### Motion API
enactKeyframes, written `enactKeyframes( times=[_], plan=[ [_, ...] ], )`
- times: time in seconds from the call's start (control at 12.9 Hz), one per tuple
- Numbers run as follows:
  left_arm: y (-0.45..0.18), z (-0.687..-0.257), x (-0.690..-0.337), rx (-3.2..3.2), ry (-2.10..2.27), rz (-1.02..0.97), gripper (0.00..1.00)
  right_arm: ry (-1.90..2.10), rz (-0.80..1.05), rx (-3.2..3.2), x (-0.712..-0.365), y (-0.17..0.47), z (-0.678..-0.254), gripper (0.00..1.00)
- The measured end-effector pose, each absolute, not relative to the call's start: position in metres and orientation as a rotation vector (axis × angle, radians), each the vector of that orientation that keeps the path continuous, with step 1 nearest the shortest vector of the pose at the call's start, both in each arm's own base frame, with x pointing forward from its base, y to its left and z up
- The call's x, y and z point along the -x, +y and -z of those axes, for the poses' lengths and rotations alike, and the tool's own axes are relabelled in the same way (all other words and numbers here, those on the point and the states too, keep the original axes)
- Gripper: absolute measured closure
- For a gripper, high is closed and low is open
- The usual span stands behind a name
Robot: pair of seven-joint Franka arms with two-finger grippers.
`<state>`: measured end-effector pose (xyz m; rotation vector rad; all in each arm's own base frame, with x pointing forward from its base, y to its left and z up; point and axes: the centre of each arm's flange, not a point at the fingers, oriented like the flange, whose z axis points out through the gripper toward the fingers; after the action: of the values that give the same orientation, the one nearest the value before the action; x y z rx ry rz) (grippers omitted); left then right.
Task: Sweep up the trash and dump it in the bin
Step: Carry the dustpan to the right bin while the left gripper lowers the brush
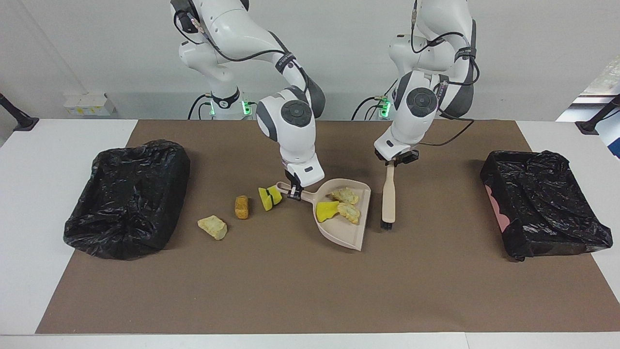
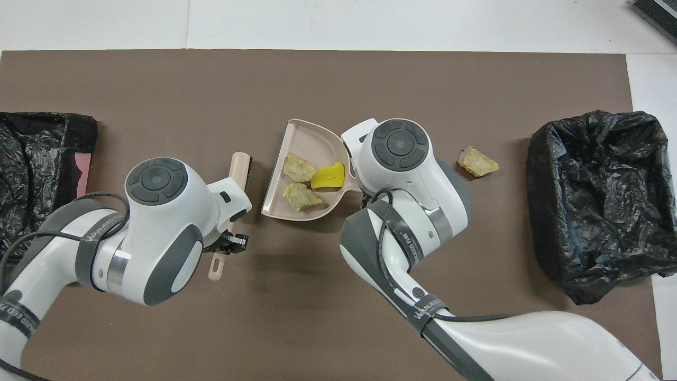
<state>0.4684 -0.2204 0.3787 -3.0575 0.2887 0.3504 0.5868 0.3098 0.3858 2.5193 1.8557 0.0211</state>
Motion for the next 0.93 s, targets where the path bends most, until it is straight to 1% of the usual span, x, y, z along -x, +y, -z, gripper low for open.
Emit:
enactKeyframes(
  times=[0.16,0.31,0.78,0.93],
  plan=[
    [-0.236,-0.373,-0.446,3.059,0.188,-0.38,0.74,1.862,-0.022,-2.51,-0.597,0.288,-0.402,0.69],
    [-0.258,-0.369,-0.414,3.061,0.119,-0.407,0.74,1.892,0.0,-2.486,-0.61,0.254,-0.42,0.69],
    [-0.313,-0.358,-0.31,3.08,0.029,-0.317,0.74,2.034,0.081,-2.405,-0.631,0.135,-0.456,0.69],
    [-0.321,-0.355,-0.284,3.07,0.007,-0.311,0.74,2.07,0.096,-2.385,-0.637,0.091,-0.468,0.69]
  ],
)
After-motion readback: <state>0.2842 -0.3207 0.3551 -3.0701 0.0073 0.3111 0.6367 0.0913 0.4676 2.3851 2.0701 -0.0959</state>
